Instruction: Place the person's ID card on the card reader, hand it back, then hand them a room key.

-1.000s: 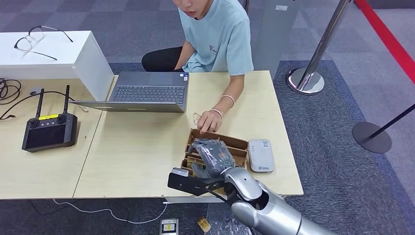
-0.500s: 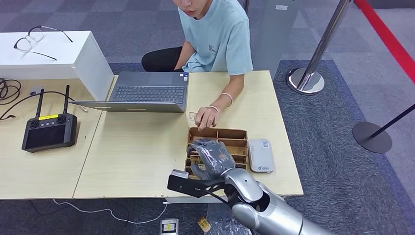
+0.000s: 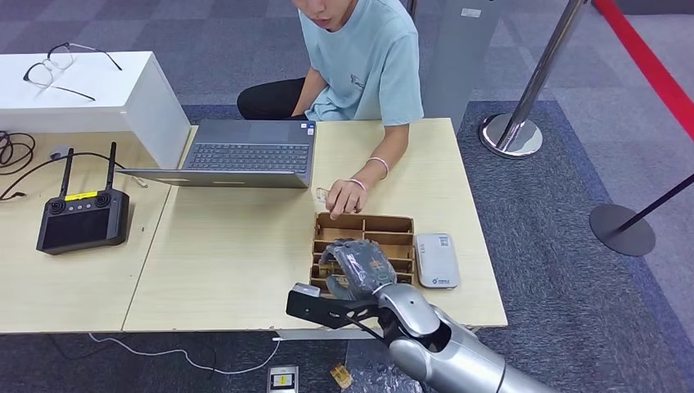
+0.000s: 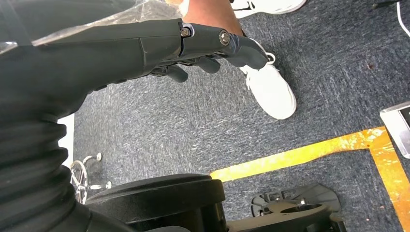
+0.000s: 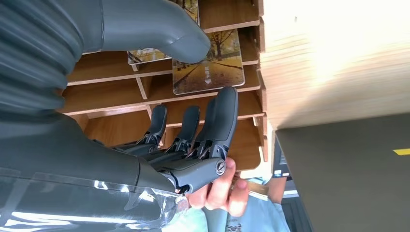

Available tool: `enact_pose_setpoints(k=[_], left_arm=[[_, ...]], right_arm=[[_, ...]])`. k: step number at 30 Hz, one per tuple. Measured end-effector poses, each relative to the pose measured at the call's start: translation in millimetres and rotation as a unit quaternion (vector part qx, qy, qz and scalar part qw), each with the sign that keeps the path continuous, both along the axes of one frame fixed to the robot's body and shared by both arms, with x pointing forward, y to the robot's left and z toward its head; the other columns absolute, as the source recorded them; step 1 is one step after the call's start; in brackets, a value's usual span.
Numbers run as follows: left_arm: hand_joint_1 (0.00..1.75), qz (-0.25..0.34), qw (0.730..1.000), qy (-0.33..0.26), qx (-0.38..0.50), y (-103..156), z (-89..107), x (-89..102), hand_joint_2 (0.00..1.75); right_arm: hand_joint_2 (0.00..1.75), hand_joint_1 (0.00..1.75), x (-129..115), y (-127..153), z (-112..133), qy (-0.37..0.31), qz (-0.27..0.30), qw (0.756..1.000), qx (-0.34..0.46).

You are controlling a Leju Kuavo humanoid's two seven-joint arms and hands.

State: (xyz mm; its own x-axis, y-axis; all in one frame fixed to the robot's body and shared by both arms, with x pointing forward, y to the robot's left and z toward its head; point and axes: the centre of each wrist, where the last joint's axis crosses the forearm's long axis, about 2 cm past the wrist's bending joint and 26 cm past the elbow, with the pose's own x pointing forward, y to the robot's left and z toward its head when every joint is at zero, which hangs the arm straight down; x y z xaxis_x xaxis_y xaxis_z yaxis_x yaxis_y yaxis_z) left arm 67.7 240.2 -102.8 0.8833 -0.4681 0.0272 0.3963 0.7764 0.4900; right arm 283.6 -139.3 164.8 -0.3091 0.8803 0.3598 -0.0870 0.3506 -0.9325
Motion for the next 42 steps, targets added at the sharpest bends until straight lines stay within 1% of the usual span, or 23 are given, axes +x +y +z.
enact_pose_setpoints(k=[4,9,17,25,36,42], left_arm=[[0.00,0.000,1.000,0.001,0.000,0,0.0,0.0,1.75],[0.00,0.000,1.000,0.001,0.000,0,0.0,0.0,1.75],[0.00,-0.001,1.000,0.002,-0.002,0,0.0,-0.1,1.75],[0.00,-0.001,1.000,0.001,-0.003,0,0.0,-0.1,1.75],[0.00,-0.001,1.000,0.001,-0.003,-1,0.0,-0.1,1.75],[0.00,-0.002,1.000,0.001,-0.004,-1,0.0,0.0,1.75]], right_arm=[[1.75,0.85,2,-2,-2,0.002,-0.004,1.000,-0.003],[1.75,0.79,6,-3,-2,0.001,-0.010,1.000,-0.005],[1.75,0.75,12,-6,4,-0.007,-0.020,1.000,-0.001],[1.75,0.79,15,-8,7,-0.009,-0.025,1.000,0.000],[1.75,0.86,15,-11,3,0.000,-0.026,1.000,-0.008],[1.75,0.85,14,-12,0,0.005,-0.026,1.000,-0.012]])
